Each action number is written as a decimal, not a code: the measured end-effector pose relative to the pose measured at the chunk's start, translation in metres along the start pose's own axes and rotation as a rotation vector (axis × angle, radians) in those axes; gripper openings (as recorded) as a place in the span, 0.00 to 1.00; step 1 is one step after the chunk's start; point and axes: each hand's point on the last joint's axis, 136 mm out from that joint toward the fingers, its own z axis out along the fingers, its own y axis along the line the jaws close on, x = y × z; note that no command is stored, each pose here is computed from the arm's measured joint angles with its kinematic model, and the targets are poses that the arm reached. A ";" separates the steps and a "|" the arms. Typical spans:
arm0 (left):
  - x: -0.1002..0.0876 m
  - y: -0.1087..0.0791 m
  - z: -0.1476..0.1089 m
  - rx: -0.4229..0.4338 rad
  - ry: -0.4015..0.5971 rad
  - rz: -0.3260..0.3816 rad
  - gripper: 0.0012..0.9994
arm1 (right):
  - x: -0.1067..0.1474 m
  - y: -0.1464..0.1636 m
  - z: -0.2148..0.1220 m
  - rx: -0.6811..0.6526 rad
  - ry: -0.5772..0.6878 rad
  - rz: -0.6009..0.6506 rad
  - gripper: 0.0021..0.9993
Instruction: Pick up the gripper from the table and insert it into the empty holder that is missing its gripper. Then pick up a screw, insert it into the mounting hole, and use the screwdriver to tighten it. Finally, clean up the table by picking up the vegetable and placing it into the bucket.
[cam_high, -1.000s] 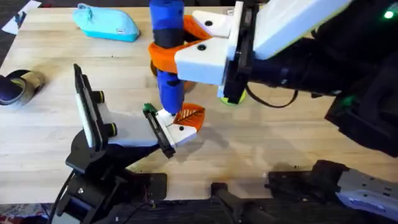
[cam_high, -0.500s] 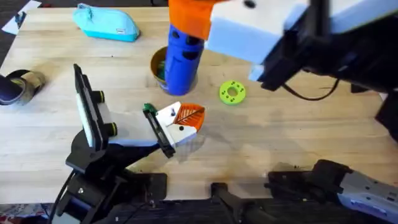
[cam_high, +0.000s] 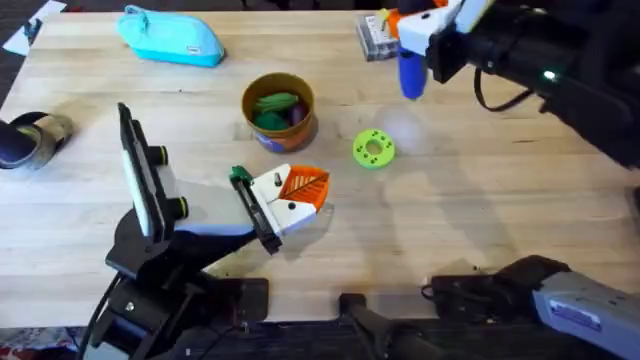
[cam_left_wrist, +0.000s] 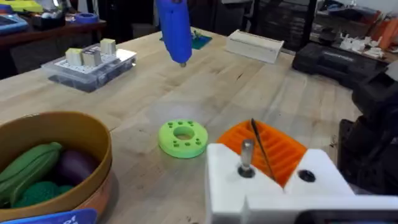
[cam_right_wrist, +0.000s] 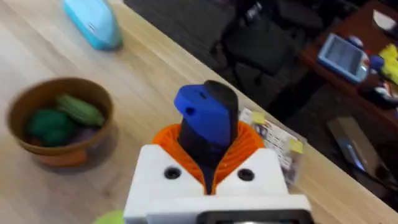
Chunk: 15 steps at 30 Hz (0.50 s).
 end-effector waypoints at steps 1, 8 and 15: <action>0.000 0.000 0.000 0.000 0.000 0.000 0.02 | 0.016 -0.009 0.009 0.025 0.052 -0.026 0.03; 0.000 0.000 0.000 -0.002 0.000 0.000 0.02 | 0.115 -0.033 0.053 0.078 0.395 -0.371 0.03; 0.000 0.000 0.000 -0.002 0.000 0.000 0.02 | 0.189 -0.027 0.075 -0.025 0.631 -0.632 0.03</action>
